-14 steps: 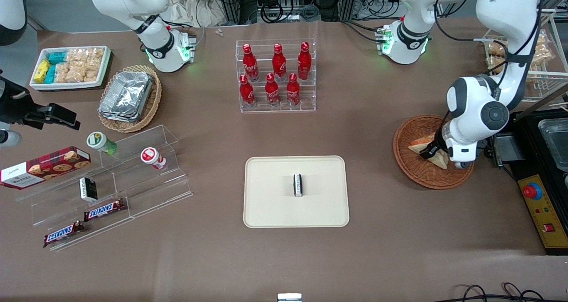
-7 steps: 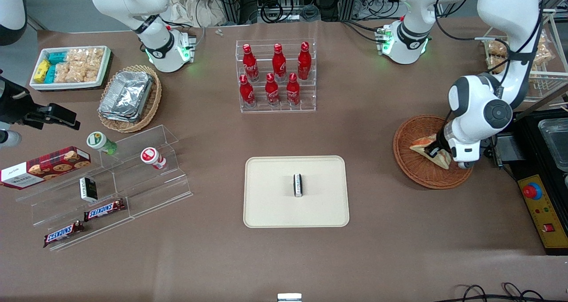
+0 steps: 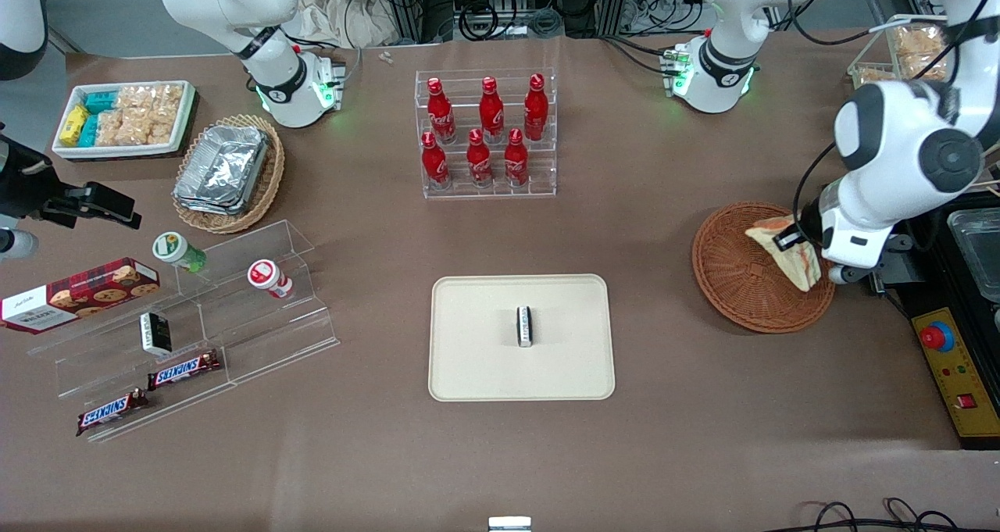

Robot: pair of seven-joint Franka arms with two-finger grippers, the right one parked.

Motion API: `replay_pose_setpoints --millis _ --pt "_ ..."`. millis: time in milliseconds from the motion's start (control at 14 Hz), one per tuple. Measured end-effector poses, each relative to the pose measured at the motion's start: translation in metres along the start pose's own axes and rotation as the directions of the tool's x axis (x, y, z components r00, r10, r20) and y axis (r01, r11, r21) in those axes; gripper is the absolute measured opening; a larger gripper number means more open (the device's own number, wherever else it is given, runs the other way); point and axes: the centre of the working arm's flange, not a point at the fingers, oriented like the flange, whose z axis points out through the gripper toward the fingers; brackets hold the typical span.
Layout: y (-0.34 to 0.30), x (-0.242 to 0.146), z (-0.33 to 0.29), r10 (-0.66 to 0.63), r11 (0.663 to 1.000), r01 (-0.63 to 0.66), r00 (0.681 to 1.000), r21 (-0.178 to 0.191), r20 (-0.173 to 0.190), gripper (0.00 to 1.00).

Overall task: Place sandwich from basket to tray
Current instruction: 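Lift the sandwich out of the basket and carry it to the tray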

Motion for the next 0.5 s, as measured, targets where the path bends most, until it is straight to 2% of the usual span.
replay_pose_setpoints --millis 286,500 --pt "0.05 -0.022 -0.062 0.19 0.982 -0.19 0.982 0.014 0.001 0.2" --pt "0.112 -0.056 -0.085 0.317 0.948 -0.317 0.948 0.013 -0.04 0.2"
